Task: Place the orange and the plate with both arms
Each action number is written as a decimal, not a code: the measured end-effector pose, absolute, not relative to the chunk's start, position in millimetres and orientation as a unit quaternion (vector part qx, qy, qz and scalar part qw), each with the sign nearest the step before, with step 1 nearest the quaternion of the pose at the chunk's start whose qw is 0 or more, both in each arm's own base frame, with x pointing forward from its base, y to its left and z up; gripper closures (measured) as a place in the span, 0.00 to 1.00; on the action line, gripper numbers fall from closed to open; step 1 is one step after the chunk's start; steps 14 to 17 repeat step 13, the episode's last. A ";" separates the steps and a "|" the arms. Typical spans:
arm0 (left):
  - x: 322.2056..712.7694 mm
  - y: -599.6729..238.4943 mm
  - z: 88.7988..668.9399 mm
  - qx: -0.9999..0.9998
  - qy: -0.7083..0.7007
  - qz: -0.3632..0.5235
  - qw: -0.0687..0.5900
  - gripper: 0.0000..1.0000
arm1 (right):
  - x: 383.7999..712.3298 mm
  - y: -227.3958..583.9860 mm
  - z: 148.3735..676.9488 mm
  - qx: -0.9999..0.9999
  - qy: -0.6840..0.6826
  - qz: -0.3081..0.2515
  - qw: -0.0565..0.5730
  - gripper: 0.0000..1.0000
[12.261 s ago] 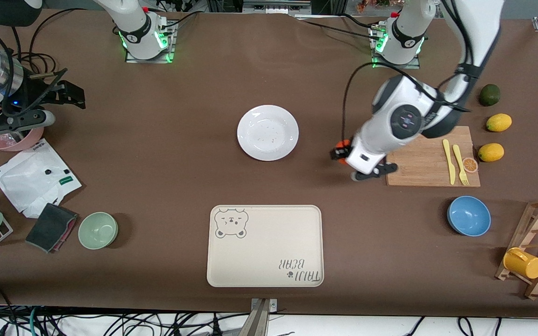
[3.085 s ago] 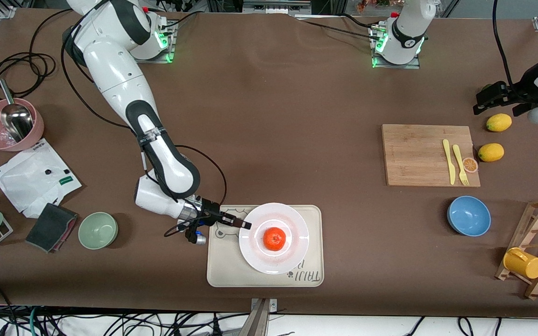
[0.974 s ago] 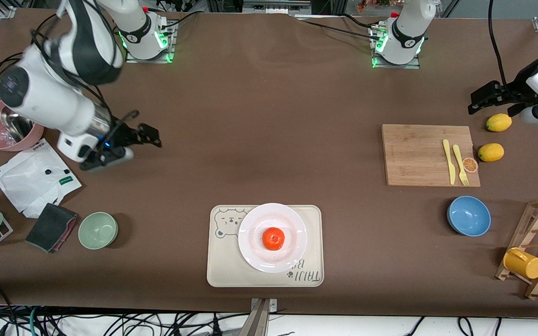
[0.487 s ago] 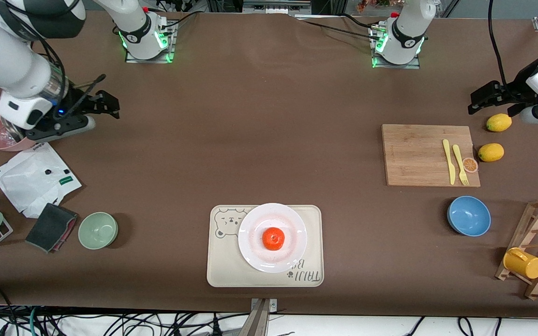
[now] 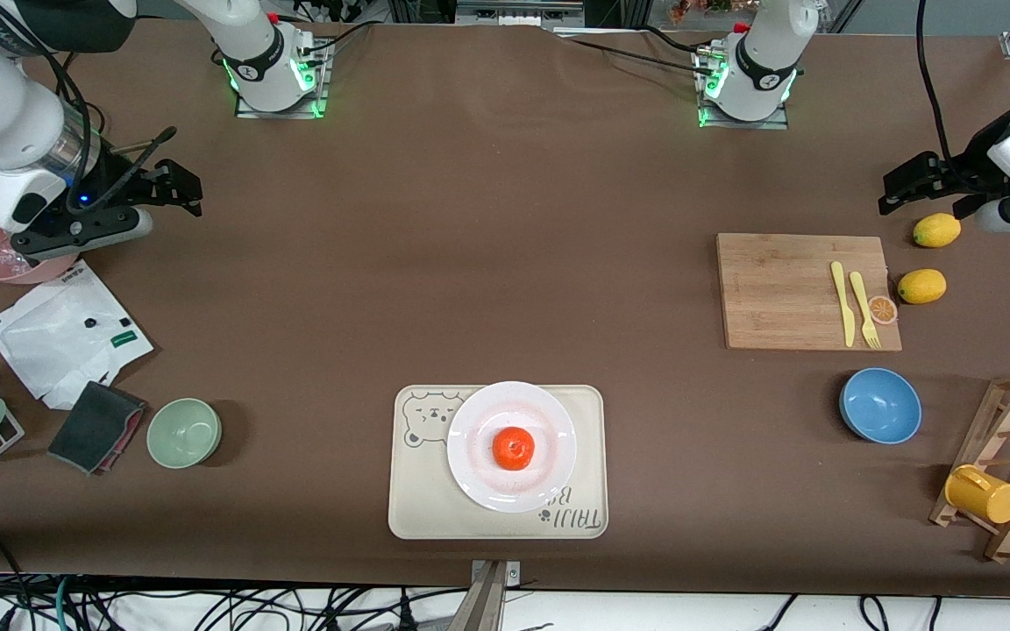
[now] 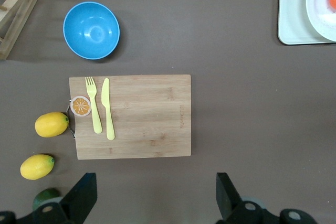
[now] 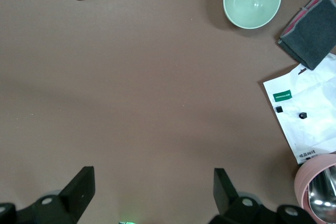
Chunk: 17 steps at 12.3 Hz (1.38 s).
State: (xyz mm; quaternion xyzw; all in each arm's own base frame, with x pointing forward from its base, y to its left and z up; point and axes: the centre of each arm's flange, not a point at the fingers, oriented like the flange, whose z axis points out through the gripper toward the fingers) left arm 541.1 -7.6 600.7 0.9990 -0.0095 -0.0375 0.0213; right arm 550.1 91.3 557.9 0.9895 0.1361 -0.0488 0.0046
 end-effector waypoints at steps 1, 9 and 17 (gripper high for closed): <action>541.1 -7.4 600.7 0.999 -0.009 -0.038 0.021 0.00 | 551.4 91.9 559.4 0.989 0.136 -0.048 0.005 0.00; 541.1 -7.4 600.7 0.999 -0.009 -0.037 0.021 0.00 | 552.6 92.2 563.5 0.989 0.136 -0.053 0.005 0.00; 541.1 -7.4 600.7 0.999 -0.009 -0.037 0.021 0.00 | 552.5 92.0 564.5 0.989 0.136 -0.053 0.005 0.00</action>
